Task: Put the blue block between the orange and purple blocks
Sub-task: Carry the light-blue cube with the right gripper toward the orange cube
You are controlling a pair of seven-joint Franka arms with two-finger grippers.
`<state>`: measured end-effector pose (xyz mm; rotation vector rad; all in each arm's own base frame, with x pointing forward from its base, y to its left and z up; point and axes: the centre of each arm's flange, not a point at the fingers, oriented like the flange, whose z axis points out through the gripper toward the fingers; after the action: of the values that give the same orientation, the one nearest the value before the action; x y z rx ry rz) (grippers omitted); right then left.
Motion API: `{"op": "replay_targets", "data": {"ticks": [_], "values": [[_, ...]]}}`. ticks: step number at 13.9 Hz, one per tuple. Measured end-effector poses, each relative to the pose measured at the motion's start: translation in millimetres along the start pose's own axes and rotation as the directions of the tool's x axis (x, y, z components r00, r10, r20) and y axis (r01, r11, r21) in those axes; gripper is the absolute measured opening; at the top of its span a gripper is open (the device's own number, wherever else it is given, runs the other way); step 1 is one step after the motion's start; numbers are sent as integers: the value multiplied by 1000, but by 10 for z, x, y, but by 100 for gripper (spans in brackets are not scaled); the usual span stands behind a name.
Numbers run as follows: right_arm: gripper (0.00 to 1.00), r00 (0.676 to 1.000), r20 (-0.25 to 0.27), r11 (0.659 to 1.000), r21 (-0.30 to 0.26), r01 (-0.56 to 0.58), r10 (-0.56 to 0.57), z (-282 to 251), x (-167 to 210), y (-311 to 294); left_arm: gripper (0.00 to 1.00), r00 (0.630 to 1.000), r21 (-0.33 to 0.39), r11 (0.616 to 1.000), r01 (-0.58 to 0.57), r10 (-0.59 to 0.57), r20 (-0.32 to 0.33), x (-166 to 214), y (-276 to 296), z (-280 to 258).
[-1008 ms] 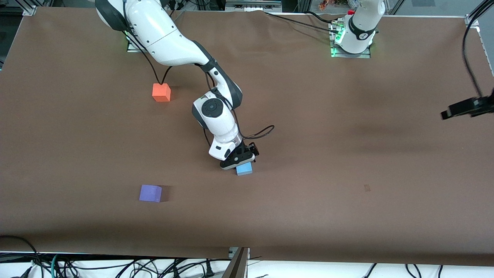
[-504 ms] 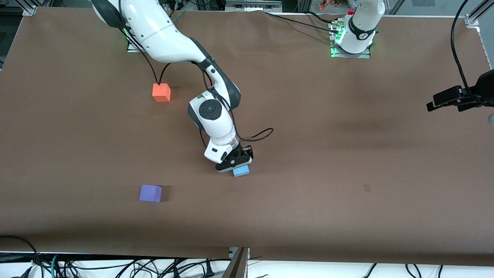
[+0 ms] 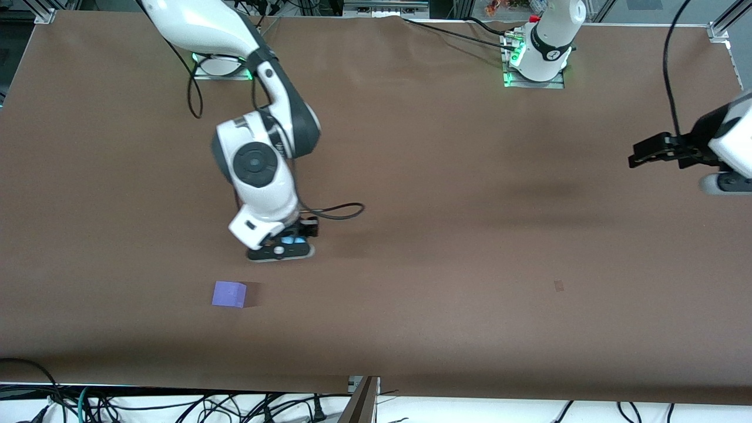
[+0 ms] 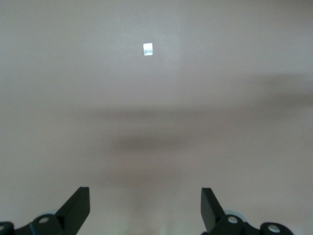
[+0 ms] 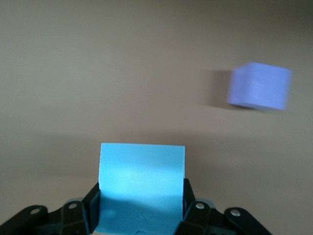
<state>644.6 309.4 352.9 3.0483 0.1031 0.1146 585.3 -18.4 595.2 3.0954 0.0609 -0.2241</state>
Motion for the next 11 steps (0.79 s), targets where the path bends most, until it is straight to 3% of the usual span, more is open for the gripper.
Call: {"op": "replay_targets", "data": {"ticks": [4,8,11], "values": [[63,995,60,997,-25,-73,74,165,-153,919,100,999,24,1000,-15,16,-43,-432,126,-2],[63,994,30,994,30,-107,106,661,-598,1465,100,994,20,1000,4,-2,-107,-547,36,-269],[63,991,8,989,52,-136,136,1072,-963,1528,100,996,21,1000,3,-1,-84,-521,42,-219]]}}
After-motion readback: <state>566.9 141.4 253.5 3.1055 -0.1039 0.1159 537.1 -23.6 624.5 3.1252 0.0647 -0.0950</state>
